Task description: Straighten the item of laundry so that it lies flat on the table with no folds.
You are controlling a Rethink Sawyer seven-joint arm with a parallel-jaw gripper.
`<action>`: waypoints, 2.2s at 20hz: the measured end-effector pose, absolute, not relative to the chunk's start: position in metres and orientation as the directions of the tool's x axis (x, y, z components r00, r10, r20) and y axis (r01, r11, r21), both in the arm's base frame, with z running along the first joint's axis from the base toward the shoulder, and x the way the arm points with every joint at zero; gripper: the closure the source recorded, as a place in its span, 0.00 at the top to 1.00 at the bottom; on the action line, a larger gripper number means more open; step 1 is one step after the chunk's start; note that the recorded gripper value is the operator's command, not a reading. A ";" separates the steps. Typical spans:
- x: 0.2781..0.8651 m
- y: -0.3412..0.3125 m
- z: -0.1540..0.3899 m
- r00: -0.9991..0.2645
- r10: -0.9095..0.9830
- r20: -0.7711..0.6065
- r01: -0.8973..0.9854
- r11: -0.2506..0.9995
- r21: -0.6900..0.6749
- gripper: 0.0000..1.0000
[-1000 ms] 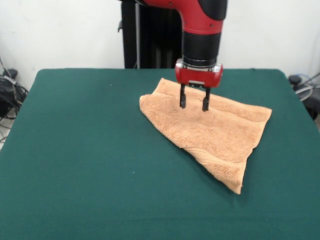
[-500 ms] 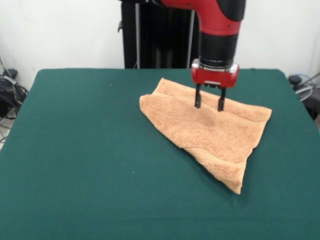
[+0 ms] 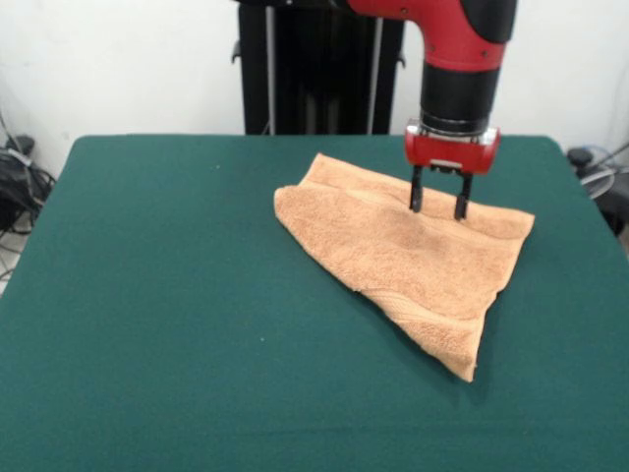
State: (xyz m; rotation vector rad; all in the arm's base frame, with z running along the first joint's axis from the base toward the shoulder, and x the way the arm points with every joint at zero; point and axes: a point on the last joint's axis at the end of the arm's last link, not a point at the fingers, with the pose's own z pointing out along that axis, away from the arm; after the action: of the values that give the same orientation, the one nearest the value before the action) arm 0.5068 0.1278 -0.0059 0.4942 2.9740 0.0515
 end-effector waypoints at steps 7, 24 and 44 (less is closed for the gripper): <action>0.503 0.149 -0.011 -0.927 0.361 -0.102 0.357 0.932 0.053 1.00; 0.474 0.186 -0.039 -0.932 0.360 -0.034 0.359 0.933 0.028 1.00; 0.483 0.190 -0.033 -0.901 0.431 -0.047 0.430 0.902 0.033 1.00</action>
State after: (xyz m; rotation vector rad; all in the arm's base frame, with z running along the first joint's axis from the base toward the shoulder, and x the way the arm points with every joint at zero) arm 0.4833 0.1900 -0.0334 0.6829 3.0122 0.0342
